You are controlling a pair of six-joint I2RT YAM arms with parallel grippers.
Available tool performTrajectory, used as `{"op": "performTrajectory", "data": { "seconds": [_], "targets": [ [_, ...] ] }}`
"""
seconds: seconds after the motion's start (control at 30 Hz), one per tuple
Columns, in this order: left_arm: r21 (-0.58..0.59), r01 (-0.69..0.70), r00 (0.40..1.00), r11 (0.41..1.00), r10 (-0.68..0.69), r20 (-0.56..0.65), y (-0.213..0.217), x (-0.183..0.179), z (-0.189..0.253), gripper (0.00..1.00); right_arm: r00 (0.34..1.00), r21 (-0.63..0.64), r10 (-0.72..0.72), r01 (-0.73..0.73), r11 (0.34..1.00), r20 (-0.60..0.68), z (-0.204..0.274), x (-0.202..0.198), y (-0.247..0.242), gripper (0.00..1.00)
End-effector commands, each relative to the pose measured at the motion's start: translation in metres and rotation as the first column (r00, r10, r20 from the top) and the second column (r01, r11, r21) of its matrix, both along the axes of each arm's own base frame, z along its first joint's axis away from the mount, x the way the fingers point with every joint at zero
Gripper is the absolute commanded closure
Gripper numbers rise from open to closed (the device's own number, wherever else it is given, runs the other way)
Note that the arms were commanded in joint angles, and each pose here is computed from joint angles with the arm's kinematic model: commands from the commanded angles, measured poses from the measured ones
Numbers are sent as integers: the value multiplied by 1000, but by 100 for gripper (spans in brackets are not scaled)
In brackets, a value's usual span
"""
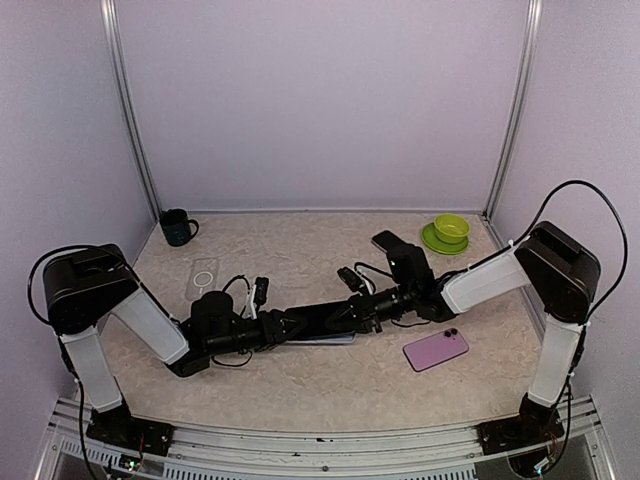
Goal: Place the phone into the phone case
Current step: Install the phone on the phone case.
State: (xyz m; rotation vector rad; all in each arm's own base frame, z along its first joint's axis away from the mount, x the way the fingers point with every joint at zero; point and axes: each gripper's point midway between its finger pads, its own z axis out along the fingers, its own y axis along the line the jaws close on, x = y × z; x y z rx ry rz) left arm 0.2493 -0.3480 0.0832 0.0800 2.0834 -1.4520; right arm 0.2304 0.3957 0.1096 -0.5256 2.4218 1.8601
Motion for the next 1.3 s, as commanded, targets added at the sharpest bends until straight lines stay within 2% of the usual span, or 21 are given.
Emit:
{"op": "performTrajectory", "data": {
  "seconds": [0.0, 0.37, 0.83, 1.27],
  "targets": [
    [-76, 85, 995, 993, -81, 64, -15, -8, 26, 56, 990, 96, 79, -90, 991, 113, 32, -13, 11, 100],
    [-164, 187, 979, 969, -171, 110, -24, -24, 45, 61, 983, 106, 121, -136, 985, 138, 26, -19, 14, 100],
    [-217, 253, 963, 943, -224, 153, -29, -39, 61, 76, 975, 116, 139, -160, 980, 171, 17, -21, 12, 100],
    [-242, 281, 955, 929, -245, 168, -31, -48, 67, 89, 971, 105, 148, -169, 980, 187, 11, -22, 10, 87]
  ]
}}
